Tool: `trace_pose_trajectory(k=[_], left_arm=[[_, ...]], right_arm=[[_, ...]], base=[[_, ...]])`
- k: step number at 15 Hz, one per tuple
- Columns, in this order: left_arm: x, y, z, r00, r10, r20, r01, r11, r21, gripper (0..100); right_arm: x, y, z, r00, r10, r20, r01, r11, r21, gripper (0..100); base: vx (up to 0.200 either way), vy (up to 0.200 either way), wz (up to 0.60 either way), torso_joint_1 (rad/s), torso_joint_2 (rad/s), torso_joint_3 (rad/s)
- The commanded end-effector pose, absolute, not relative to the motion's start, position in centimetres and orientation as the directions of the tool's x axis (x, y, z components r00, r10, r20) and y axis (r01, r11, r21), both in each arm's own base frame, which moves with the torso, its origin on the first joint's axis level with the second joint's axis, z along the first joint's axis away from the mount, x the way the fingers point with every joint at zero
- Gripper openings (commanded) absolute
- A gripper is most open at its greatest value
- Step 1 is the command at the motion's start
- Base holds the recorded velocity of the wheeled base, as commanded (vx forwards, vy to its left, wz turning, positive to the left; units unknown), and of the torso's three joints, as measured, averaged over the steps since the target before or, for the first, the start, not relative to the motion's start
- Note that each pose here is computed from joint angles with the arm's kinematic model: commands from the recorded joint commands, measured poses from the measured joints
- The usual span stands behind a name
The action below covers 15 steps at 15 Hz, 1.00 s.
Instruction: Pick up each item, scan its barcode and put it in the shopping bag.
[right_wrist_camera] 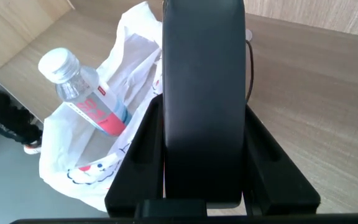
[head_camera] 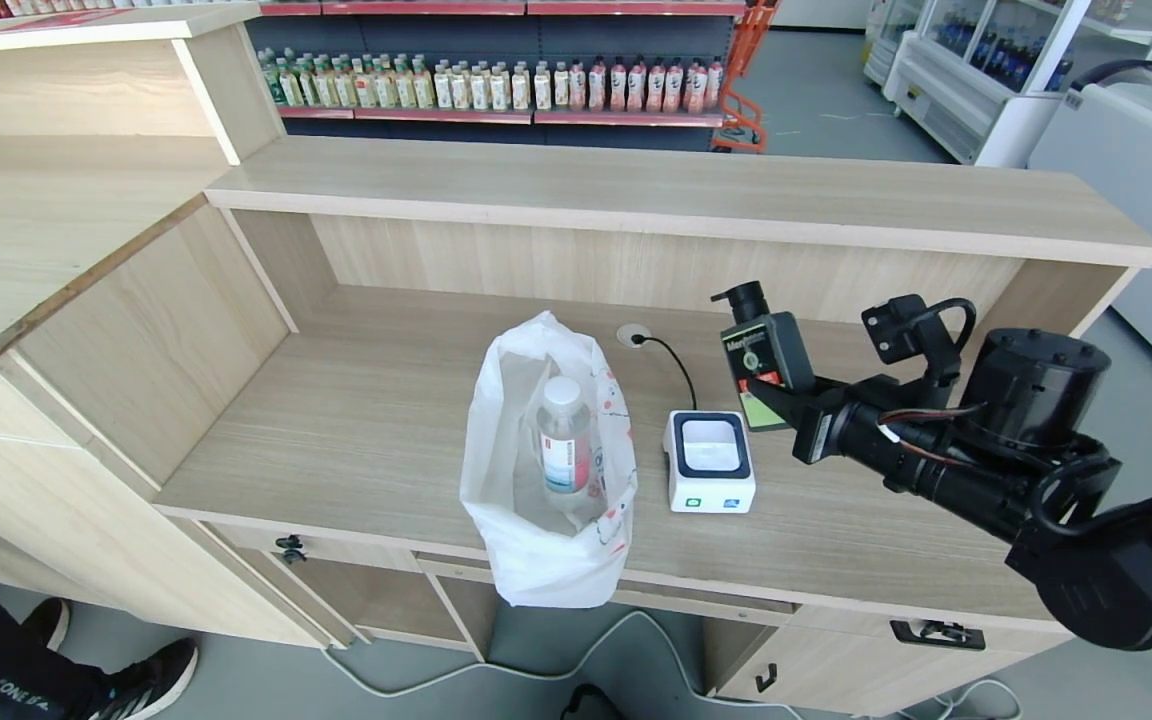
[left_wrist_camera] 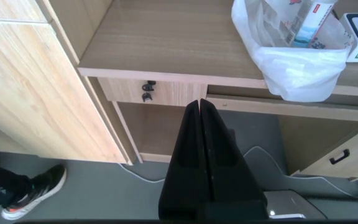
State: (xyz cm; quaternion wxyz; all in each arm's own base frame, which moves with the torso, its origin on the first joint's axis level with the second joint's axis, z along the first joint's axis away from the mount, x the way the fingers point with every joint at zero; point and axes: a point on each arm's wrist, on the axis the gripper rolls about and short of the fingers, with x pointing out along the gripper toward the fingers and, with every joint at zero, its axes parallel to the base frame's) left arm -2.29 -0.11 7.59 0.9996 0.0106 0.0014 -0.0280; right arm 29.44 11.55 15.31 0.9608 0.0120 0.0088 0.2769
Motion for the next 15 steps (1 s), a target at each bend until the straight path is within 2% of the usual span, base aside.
trace_pose_trajectory(k=[1, 13, 15], left_arm=[[-2.3, -0.1, 7.6, 0.998, -0.055, -0.003, 0.055, 0.998, 0.021, 0], [-2.3, -0.1, 7.6, 0.998, -0.055, -0.003, 0.055, 0.998, 0.021, 0], [-2.3, -0.1, 7.6, 0.998, -0.055, -0.003, 0.055, 0.998, 0.023, 0]], right_arm=[[30.3, 12.6, 14.5, 0.835, 0.549, -0.027, -0.548, 0.836, 0.039, 0], [32.1, 15.1, 13.2, 0.809, 0.587, -0.036, -0.585, 0.81, 0.043, 0], [32.5, 15.7, 13.0, 0.805, 0.593, -0.033, -0.592, 0.805, 0.042, 0]], base=[[0.0, 0.0, 0.0, 0.0, 0.0, 0.0], [0.0, 0.0, 0.0, 0.0, 0.0, 0.0], [0.0, 0.2, 0.0, 0.002, 0.0, 0.002]])
